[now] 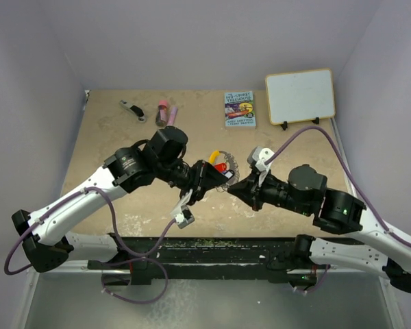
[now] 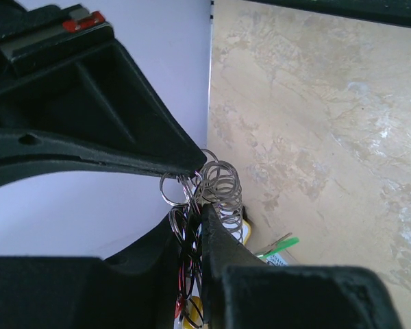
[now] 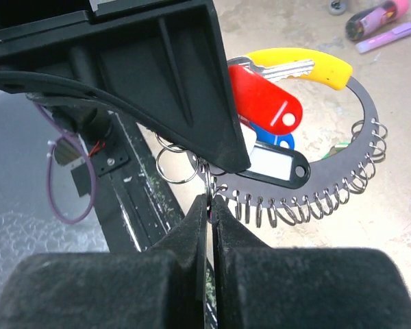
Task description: Put the keys on the keyring
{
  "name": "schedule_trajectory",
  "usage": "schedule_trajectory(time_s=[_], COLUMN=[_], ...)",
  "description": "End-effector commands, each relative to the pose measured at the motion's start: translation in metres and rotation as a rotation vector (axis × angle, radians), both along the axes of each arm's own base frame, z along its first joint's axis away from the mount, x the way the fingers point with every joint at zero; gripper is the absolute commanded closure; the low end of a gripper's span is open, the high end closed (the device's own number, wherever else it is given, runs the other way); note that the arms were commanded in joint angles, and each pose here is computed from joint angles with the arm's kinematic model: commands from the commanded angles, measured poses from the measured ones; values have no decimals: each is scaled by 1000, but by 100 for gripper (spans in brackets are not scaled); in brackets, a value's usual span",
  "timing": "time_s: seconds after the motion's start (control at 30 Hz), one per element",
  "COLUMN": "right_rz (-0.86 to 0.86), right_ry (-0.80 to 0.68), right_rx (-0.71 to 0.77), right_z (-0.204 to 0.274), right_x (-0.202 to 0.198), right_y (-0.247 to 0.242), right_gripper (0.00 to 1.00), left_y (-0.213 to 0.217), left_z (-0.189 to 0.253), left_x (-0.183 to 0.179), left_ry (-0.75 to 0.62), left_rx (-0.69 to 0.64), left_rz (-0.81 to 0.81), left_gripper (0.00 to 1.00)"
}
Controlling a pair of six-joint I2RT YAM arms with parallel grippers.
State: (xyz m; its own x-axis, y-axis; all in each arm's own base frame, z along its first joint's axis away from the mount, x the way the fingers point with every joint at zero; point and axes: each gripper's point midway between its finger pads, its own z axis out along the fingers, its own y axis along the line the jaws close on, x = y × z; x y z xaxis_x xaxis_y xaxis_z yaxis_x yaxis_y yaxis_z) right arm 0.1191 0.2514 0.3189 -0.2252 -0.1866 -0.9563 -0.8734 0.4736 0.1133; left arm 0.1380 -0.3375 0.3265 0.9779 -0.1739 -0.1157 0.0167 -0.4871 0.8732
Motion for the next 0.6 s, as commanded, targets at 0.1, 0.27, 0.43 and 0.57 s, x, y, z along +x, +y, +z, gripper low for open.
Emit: schedule_trajectory(time_s=[0.1, 0.27, 0.43, 0.57], right_rz=[-73, -116, -167, -190], right_ry=[-93, -107, -148, -167], right_rx=[346, 435, 552, 594], right_z=[76, 78, 95, 103], right_x=[9, 16, 21, 24], right_y=[0, -1, -13, -17], right_gripper=[100, 100, 100, 100], left_y=[-18, -23, -24, -25], left_z=[39, 56, 65, 73], left_x=[14, 23, 24, 25], left_ry=[52, 132, 203, 245], left_rx=[-187, -262, -289, -318], left_rz=[85, 156, 193, 207], left_gripper=[95, 95, 95, 95])
